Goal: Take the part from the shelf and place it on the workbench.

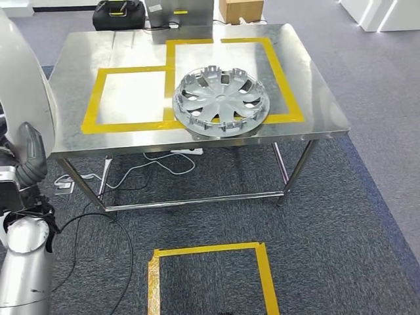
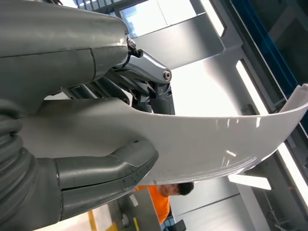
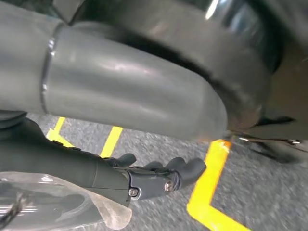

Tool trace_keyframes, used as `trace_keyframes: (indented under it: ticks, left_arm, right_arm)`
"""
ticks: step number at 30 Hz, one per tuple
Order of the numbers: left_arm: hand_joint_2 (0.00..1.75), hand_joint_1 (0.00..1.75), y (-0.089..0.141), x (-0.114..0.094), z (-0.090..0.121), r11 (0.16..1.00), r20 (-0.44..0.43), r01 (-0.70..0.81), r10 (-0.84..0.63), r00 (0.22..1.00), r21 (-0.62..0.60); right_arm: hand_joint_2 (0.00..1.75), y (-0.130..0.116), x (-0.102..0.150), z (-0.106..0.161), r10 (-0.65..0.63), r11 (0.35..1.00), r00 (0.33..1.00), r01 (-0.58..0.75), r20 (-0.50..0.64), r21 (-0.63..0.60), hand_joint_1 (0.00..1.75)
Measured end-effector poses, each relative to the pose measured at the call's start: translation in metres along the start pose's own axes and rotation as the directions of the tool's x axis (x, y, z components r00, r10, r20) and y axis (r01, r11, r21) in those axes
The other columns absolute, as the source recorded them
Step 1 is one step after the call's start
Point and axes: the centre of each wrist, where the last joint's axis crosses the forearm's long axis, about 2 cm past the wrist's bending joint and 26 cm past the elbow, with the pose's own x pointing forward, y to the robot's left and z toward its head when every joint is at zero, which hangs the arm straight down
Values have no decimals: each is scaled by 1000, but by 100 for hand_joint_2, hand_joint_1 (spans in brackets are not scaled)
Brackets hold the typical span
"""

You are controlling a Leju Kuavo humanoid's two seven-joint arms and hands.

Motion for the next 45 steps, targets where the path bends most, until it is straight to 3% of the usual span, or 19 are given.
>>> trace_keyframes:
  ticks: [27, 39, 45]
  left_arm:
    - [175, 175, -1, -1, -1, 1000, -8, -1, 0, 1000, -30]
    - [175, 175, -2, -4, 2, 997, -46, 19, -22, 999, -71]
    - [175, 175, 7, -20, 14, 987, -113, 107, -121, 986, -120]
  right_arm:
    - [0, 0, 4, -1, -1, 1000, 1000, 1, 7, 1, 0]
    - [0, -4, 1, 0, -4, 1000, 1000, 4, 13, 9, 0]
    - [0, -3, 0, 0, -8, 1000, 1000, 8, 7, 11, 0]
